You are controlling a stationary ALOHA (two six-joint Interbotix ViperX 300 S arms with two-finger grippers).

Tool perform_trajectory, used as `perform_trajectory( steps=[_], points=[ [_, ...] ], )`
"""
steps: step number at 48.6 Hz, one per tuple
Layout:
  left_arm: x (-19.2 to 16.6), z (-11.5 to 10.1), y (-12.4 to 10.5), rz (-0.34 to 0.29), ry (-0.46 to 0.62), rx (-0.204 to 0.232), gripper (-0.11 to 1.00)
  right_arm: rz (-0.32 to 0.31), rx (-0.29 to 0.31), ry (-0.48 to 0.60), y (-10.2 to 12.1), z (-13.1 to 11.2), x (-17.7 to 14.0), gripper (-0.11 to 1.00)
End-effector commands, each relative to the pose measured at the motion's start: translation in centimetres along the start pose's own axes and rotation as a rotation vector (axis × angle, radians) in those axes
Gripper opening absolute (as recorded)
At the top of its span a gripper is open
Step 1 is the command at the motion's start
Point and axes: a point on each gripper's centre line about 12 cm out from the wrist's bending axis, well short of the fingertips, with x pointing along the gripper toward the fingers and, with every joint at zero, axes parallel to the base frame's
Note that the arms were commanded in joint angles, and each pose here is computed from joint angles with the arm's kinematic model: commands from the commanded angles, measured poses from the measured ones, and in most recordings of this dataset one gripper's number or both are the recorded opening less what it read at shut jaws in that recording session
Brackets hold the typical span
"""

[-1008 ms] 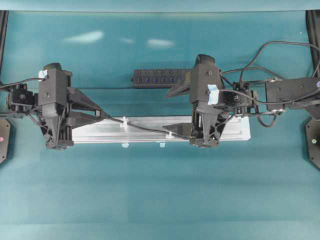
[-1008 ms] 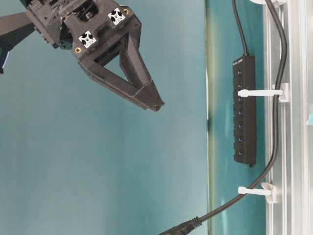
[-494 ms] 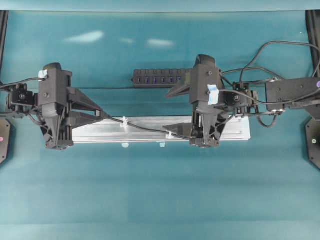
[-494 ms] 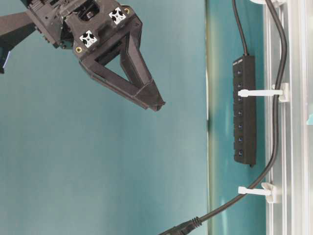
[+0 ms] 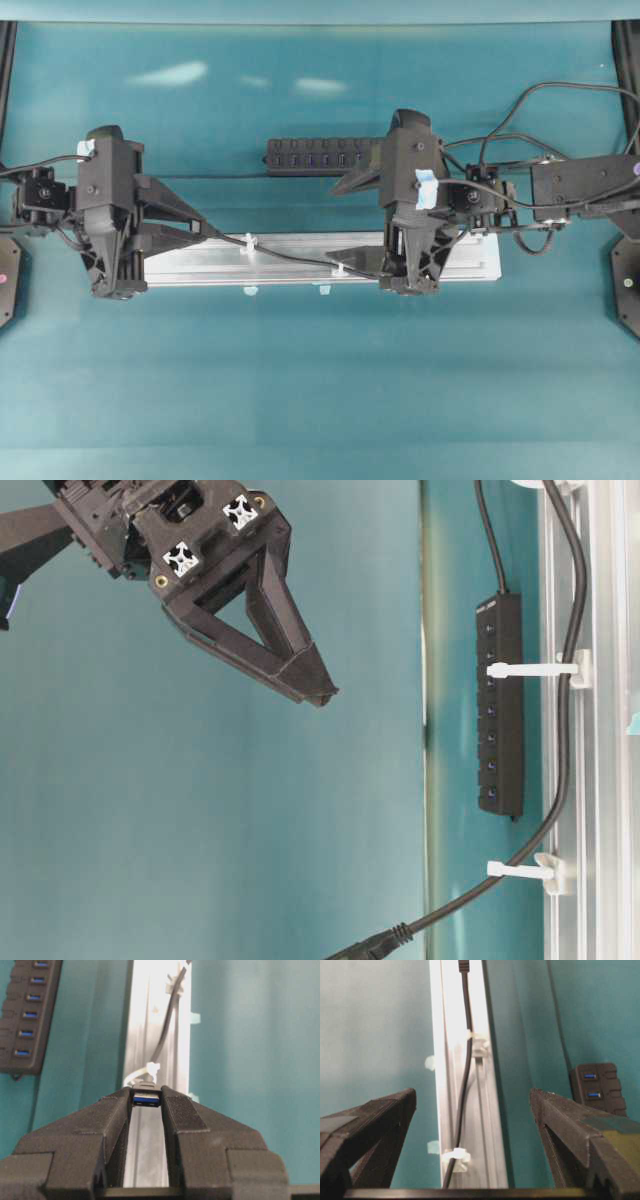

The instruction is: Pass the USB cable through three rings with both arms.

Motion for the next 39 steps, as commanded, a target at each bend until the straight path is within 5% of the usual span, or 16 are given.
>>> perform_trajectory(
  steps=[1,39],
  points=[
    [-0.19,1.09,-0.09,-0.003,-0.034,0.001,0.22,0.004,0.011,-0.020,0.13,0.50,-0.22,0.92],
    [-0.19,1.09,-0.09,-0.003,-0.034,-0.004,0.22,0.004,0.012,-0.017,0.13,0.34,-0.24,0.92]
  ],
)
